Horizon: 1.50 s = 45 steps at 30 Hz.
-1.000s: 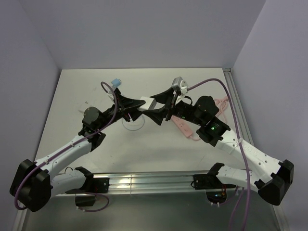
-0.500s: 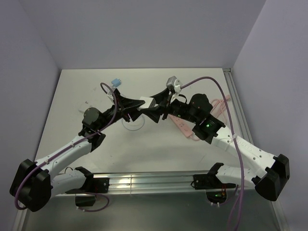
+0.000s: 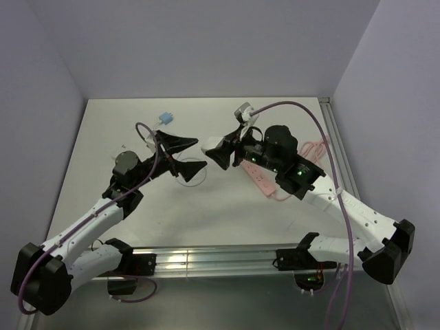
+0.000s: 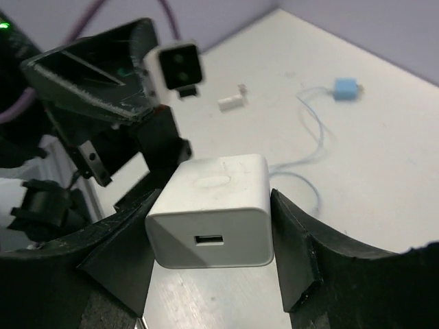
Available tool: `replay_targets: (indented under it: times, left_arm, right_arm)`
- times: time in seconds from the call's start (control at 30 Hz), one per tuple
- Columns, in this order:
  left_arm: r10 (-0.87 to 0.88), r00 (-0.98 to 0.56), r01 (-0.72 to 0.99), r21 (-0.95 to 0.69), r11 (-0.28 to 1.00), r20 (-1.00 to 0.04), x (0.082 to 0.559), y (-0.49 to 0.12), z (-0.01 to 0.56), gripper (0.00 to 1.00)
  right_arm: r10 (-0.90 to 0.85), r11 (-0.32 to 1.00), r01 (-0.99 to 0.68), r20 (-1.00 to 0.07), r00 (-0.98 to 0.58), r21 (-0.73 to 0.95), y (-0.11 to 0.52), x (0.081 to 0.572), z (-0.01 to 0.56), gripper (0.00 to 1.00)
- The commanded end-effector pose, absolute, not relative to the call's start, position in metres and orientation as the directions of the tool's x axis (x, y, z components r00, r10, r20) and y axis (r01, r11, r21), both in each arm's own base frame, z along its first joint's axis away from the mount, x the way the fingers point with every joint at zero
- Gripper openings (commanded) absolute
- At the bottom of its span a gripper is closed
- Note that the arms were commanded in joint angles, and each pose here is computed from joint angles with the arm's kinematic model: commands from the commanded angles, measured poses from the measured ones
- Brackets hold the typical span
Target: Insert the plug
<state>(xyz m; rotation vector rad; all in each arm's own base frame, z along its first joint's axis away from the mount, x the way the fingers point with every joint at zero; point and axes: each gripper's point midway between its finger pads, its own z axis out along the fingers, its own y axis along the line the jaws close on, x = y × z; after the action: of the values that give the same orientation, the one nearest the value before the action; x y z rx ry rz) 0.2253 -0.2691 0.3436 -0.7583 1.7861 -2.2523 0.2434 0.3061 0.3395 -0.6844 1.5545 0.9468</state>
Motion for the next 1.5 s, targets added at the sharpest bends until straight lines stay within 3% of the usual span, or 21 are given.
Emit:
replay_targets:
  times: [0.0, 0.07, 0.13, 0.3, 0.6, 0.83, 1.47]
  left_arm:
    - [-0.571, -0.800, -0.158, -0.983, -0.097, 0.185, 0.240, -0.253, 0.311, 0.99]
    - [-0.655, -0.744, -0.183, -0.983, 0.006, 0.134, 0.251, -0.241, 0.291, 0.99]
    - [-0.741, -0.672, -0.138, -0.984, 0.113, 0.009, 0.263, -0.225, 0.282, 0.99]
    - [-0.788, -0.590, -0.117, -0.946, 0.302, -0.178, 0.270, -0.201, 0.260, 0.91]
    - [-0.730, -0.560, 0.069, -0.900, 0.430, -0.392, 0.263, -0.191, 0.274, 0.87]
    - [-0.664, -0.595, 0.124, -0.868, 0.481, -0.452, 0.259, -0.197, 0.270, 0.87]
    - [-0.610, -0.653, 0.139, -0.863, 0.486, -0.449, 0.260, -0.209, 0.245, 0.85]
  right_arm:
    - [-0.024, 0.680, -0.709, -0.961, -0.276, 0.187, 0.279, 0.263, 0.333, 0.00]
    - [-0.058, 0.773, -0.613, -0.944, -0.325, 0.164, 0.265, 0.280, 0.329, 0.00]
    - [-0.124, 0.846, -0.517, -0.898, -0.422, 0.126, 0.244, 0.287, 0.308, 0.00]
    - [-0.263, 0.892, -0.452, -0.796, -0.545, 0.014, 0.221, 0.306, 0.281, 0.00]
    - [-0.370, 0.915, -0.394, -0.583, -0.723, -0.092, 0.175, 0.347, 0.204, 0.00]
    - [-0.460, 0.873, -0.479, -0.491, -0.740, -0.094, 0.166, 0.365, 0.153, 0.00]
    - [-0.488, 0.853, -0.515, -0.487, -0.724, -0.090, 0.175, 0.402, 0.105, 0.00]
